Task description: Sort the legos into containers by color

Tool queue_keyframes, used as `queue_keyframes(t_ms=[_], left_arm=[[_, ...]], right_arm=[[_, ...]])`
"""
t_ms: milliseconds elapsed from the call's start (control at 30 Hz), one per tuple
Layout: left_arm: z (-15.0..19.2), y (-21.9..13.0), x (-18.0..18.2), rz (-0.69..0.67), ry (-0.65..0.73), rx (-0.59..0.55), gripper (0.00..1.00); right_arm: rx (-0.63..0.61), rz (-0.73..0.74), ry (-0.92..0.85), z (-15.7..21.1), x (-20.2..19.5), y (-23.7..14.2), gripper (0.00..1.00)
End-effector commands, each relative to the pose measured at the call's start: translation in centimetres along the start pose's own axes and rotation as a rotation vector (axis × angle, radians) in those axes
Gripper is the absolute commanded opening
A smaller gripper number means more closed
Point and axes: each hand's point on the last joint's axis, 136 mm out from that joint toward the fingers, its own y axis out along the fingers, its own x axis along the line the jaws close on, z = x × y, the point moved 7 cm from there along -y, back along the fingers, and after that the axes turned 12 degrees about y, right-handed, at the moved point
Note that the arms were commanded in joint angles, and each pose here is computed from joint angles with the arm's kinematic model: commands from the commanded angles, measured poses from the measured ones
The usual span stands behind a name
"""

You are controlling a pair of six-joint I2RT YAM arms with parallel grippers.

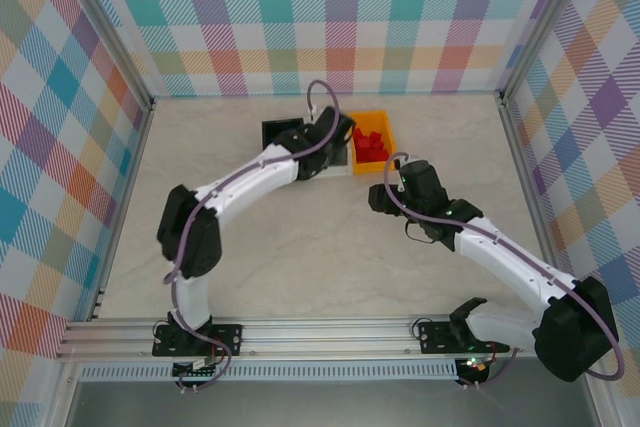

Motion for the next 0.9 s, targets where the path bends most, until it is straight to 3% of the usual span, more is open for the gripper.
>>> queue_keyframes(t_ms=[0, 133, 400, 467, 533, 600, 700, 867], left_arm=[[0.4, 4.4, -0.7, -0.068, 0.063, 0.040, 0.27], [-1.2, 7.3, -0.8, -0.128, 0.045, 0.027, 0.27], [-1.7, 9.8, 0.8, -0.237, -0.005, 0.021, 0.28], [-1.7, 10.3, 0.9, -0.215, -0.023, 0.026, 0.36], [-1.9, 10.2, 0.6, -0.184, -0.029, 0.019, 0.69], [-2.5, 9.5, 0.5, -0.166, -0.035, -0.005, 0.85], [-3.8, 6.9, 0.3, -0.139, -0.053, -0.068, 1.00], [-4.5, -0.6, 0.8, -0.062, -0.121, -0.250, 1.00]], right_arm=[[-0.003, 0.024, 0.021, 0.3, -0.8, -0.3, 0.69], [0.006, 0.012, 0.031, 0.7, -0.9, -0.4, 0.69], [0.013, 0.005, 0.042, 1.2, -1.1, -0.4, 0.70], [0.012, 0.003, 0.044, 1.2, -1.2, -0.4, 0.70], [0.008, 0.001, 0.049, 1.2, -1.2, -0.5, 0.72], [0.002, 0.002, 0.055, 1.1, -1.2, -0.6, 0.75], [-0.015, -0.005, 0.062, 0.9, -1.1, -1.1, 0.78], [-0.086, 0.003, 0.072, 0.1, -1.3, -2.4, 0.85]])
